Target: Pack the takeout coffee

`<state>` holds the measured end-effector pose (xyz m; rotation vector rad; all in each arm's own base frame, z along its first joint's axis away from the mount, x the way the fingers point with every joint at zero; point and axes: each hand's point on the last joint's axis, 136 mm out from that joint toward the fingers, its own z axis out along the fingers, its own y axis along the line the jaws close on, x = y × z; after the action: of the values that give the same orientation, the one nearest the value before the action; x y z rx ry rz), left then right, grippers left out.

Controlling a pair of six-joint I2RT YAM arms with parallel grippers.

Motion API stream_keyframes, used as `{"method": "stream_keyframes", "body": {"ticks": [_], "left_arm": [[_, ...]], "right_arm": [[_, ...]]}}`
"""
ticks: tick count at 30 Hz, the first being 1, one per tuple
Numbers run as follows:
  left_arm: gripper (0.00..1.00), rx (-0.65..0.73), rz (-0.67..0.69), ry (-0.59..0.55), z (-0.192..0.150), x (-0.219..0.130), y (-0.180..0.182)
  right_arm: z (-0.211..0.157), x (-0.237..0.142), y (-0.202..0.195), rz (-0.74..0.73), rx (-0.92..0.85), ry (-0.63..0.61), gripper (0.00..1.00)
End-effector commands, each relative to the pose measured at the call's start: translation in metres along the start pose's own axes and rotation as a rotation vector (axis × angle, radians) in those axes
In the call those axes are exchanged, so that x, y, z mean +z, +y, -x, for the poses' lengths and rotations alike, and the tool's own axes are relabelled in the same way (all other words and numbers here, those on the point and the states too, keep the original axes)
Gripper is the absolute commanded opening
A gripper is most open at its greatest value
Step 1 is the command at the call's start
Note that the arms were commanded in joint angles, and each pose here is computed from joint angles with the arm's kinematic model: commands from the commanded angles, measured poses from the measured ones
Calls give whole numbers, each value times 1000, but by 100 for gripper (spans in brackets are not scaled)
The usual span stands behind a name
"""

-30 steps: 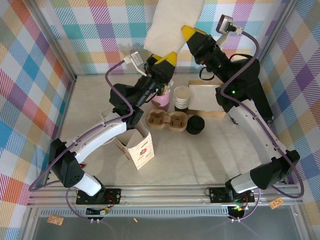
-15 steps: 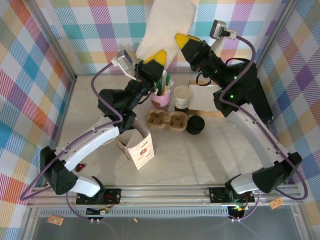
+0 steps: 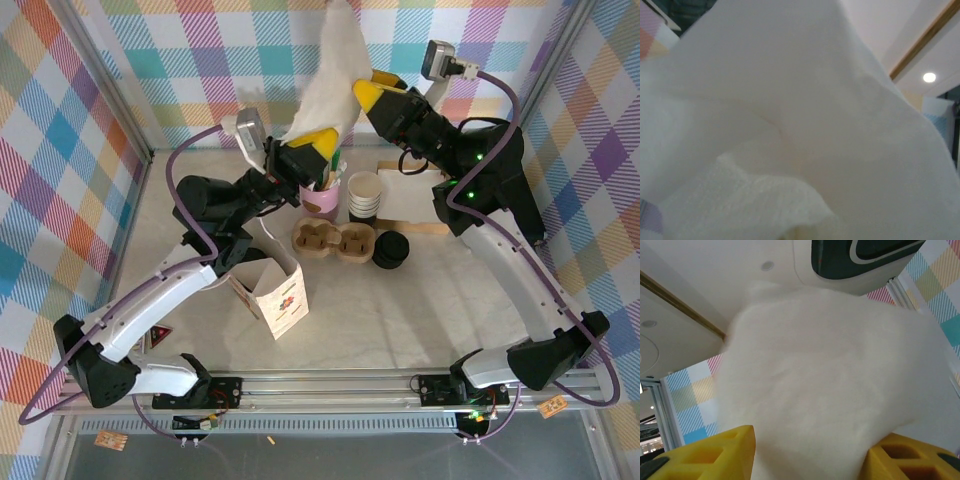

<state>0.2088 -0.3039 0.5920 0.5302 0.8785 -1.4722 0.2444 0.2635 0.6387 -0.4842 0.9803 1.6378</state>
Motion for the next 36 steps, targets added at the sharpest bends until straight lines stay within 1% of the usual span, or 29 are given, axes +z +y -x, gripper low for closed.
{"method": "stream_keyframes", "body": {"ticks": [1, 3, 5, 9, 12, 19, 20, 23, 25, 26, 27, 29, 30, 32, 33, 36], "left_arm": [[0, 28, -71, 65, 4, -2, -25], [0, 26, -62, 70, 3, -6, -24], [0, 21, -44, 66, 4, -11, -22], [0, 24, 14, 29, 12, -26, -17], [0, 16, 27, 33, 13, -32, -17], [0, -39, 33, 31, 14, -41, -17], [0, -45, 28, 28, 15, -42, -19], [0, -58, 23, 25, 17, -45, -24], [0, -64, 24, 18, 18, -48, -25], [0, -65, 21, 12, 20, -48, -27], [0, -69, 18, 3, 22, -49, -28], [0, -78, -1, -13, 27, -50, -33], [0, -84, -12, -16, 29, -50, -36], [0, -98, -39, -6, 30, -48, -42], [0, -104, -52, 0, 30, -47, -45], [0, -121, -77, 24, 30, -44, -50]], "right_arm": [[13, -5, 29, 53, -20, -16, 52], [13, -6, 31, 66, -12, -19, 51], [15, -8, 38, 99, -8, -23, 48], [12, -10, 46, 145, 10, -1, 40], [10, -11, 52, 171, 12, 18, 34], [9, -9, 71, 250, -3, 71, 32], [10, -8, 71, 251, 5, 72, 29], [10, -10, 72, 249, 19, 70, 12], [8, -12, 74, 250, 20, 76, 5], [7, -13, 75, 251, 18, 78, 5], [5, -14, 75, 251, 15, 86, 8], [1, -16, 76, 248, 6, 101, 23], [-2, -17, 77, 249, 3, 114, 29], [-5, -17, 79, 258, 2, 129, 35], [-6, -16, 80, 264, 6, 134, 41], [-9, -14, 82, 281, 17, 154, 43]]}}
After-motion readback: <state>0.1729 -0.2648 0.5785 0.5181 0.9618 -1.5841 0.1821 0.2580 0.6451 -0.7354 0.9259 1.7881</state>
